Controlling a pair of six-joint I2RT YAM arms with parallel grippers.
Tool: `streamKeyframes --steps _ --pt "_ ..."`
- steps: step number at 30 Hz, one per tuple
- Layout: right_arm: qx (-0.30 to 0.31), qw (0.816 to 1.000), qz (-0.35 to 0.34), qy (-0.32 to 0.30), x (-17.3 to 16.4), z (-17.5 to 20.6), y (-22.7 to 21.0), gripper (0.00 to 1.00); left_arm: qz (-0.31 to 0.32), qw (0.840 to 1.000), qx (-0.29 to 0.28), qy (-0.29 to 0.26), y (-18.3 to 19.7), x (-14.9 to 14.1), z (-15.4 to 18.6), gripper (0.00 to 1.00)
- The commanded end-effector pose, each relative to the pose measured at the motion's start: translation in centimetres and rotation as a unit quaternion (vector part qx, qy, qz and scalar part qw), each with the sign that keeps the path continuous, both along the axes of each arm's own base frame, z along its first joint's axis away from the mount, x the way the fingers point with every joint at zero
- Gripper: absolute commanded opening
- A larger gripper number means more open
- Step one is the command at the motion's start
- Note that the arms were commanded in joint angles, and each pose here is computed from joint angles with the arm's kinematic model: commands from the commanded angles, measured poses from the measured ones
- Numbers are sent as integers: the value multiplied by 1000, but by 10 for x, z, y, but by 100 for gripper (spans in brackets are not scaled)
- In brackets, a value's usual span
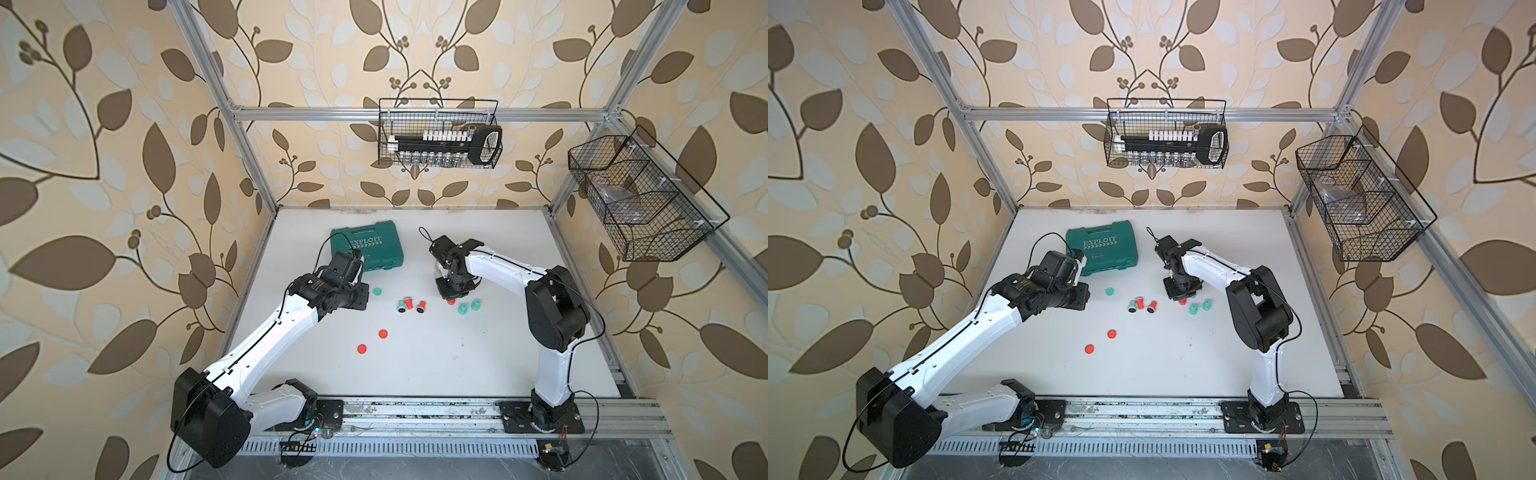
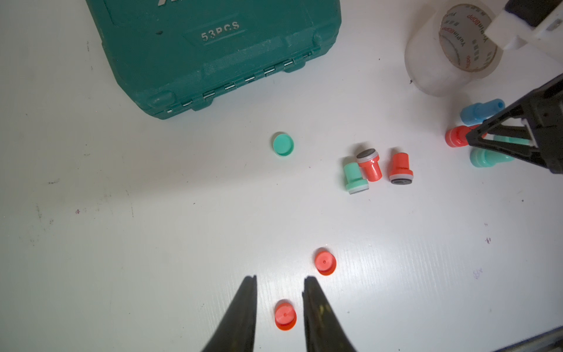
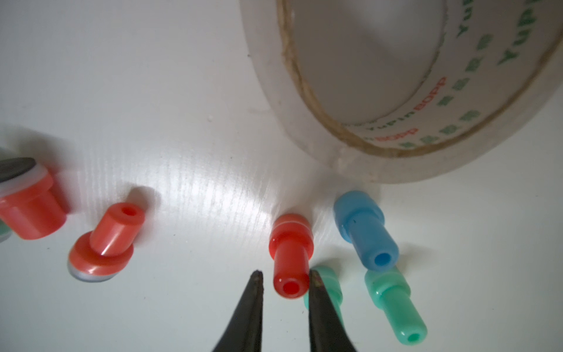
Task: Close the stamp cap
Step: Move the stamp at the center of the board.
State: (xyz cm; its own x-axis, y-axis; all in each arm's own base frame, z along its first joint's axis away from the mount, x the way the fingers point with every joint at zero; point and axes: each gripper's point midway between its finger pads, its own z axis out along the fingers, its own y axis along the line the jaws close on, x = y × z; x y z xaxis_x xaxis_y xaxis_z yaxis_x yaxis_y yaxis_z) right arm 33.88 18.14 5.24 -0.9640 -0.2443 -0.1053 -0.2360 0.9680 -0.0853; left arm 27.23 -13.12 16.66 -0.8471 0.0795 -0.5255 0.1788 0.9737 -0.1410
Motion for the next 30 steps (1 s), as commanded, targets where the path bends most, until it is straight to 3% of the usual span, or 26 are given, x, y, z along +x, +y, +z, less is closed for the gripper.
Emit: streamKeyframes --steps 1,13,20,30 --pt "10 999 0 -31 8 32 0 24 4 1000 9 -1 5 1 -1 29" --pt "47 997 8 -53 0 74 14 25 6 1000 12 1 7 -1 -3 29" --pt "60 997 34 -29 -14 63 55 25 14 1000 18 3 10 -1 -5 29" --pt "99 995 8 -11 -19 41 84 27 12 1000 13 -4 9 -1 -1 30"
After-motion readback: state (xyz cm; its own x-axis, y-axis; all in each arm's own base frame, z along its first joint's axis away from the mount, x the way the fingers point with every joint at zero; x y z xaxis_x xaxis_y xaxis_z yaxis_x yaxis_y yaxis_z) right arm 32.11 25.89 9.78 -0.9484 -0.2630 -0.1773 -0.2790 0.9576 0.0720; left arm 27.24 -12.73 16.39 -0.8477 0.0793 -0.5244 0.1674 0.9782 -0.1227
